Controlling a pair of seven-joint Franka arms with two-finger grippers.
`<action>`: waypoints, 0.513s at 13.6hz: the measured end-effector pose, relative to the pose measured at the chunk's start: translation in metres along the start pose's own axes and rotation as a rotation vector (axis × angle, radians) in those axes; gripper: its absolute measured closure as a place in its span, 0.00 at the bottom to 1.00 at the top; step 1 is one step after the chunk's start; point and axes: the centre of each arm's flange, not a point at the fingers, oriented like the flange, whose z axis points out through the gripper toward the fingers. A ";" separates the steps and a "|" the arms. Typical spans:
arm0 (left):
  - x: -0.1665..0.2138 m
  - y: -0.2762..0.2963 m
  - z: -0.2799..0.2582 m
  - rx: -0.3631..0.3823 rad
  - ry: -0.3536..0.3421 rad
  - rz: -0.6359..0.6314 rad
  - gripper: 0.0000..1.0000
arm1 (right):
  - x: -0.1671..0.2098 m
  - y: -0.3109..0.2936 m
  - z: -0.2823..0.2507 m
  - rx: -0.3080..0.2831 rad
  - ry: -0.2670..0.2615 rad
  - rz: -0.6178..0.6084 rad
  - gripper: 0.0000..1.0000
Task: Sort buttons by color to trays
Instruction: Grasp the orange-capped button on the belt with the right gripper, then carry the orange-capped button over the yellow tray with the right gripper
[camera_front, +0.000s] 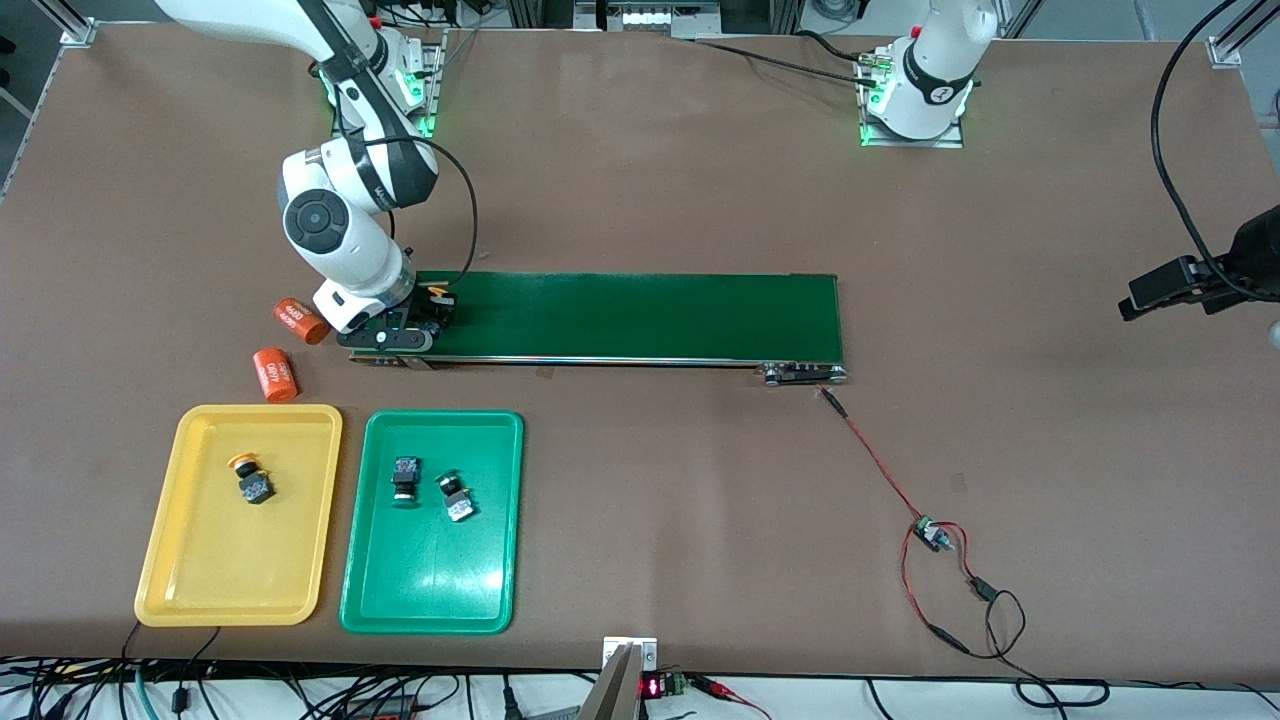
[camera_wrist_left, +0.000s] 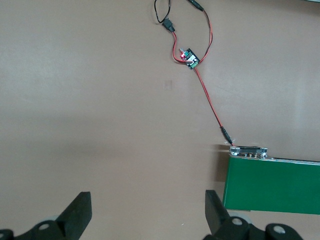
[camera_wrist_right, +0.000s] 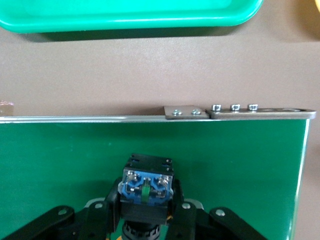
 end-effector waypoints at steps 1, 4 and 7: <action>0.000 0.000 0.000 0.000 0.000 0.000 0.00 | 0.003 0.000 -0.004 0.002 0.005 0.002 0.59; 0.000 0.000 0.000 0.000 0.000 0.000 0.00 | 0.028 0.007 -0.040 -0.013 -0.009 0.018 0.59; 0.000 0.000 0.000 0.000 0.000 0.001 0.00 | 0.069 0.032 -0.114 -0.019 0.021 -0.016 0.59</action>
